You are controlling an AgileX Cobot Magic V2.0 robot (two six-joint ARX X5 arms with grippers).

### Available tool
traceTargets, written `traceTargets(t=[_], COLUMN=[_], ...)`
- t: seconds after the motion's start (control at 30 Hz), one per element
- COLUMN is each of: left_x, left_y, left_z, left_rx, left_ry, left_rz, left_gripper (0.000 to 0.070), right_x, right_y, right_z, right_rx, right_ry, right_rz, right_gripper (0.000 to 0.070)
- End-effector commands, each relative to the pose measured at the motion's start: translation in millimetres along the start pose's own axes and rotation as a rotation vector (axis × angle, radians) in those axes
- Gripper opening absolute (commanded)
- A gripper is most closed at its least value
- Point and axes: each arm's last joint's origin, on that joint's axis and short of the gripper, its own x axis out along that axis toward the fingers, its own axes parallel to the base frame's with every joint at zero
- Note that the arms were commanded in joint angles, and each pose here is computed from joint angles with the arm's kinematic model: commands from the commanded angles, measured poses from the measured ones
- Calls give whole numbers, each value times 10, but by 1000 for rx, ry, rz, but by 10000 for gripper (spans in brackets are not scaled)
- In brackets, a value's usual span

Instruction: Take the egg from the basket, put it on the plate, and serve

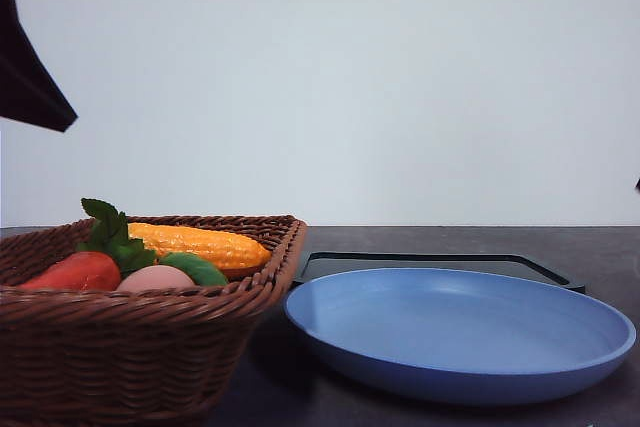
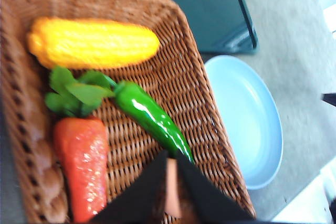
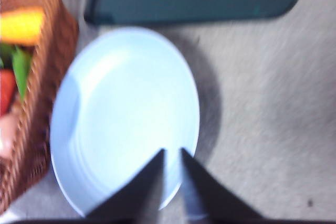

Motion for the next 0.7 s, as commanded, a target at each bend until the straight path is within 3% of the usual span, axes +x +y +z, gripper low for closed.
traceTargets(t=[0.0,0.07,0.13,0.67], left_x=[6,11,11,11], left_y=[-25,-26,-29,-30], left_z=[42,48,56,57], left_rx=[30,31,35,37], left_ry=[-13,-17,-24,-25], left_rz=[-13,-15,-18,-19], left_gripper=[230,298,324,327], right_x=[44,125,205,768], right_y=[18,10,-2,-123], right_z=[42,39,36,103], right_rx=[-23,-21,-21,41], right_ry=[20,58,90,179], right_rz=[2,-16,-42,-51], right_gripper=[218,222,222,205])
